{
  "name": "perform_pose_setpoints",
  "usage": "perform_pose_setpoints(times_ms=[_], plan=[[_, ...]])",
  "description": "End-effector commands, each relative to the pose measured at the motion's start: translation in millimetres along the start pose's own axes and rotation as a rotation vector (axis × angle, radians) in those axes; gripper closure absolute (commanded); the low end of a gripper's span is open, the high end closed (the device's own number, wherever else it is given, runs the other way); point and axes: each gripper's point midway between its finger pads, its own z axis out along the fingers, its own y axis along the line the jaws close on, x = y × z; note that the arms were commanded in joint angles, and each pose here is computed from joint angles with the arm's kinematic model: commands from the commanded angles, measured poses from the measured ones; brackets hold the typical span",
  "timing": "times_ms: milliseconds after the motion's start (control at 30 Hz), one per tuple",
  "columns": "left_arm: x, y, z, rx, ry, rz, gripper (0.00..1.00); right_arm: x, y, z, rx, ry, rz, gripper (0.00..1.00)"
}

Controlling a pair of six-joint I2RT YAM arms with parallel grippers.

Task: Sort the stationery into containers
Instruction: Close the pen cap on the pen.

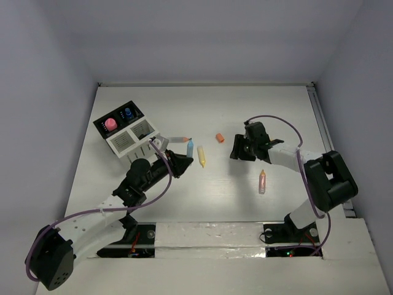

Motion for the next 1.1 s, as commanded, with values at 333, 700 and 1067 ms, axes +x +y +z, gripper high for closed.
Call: perform_pose_setpoints(times_ms=[333,700,1067], plan=[[-12.5,-15.1,0.6,0.072,-0.054,0.03,1.0,-48.8,-3.6,21.0,-0.04,-0.163,0.059,0.44],[-11.1,-13.3,1.1,0.065,-0.051,0.03,1.0,-57.3,-20.1,19.2,0.051,-0.175,0.033,0.43],[-10.9,-11.3,1.8,0.056,-0.05,0.035,1.0,-78.9,-12.1,35.1,0.044,-0.182,0.012,0.37]])
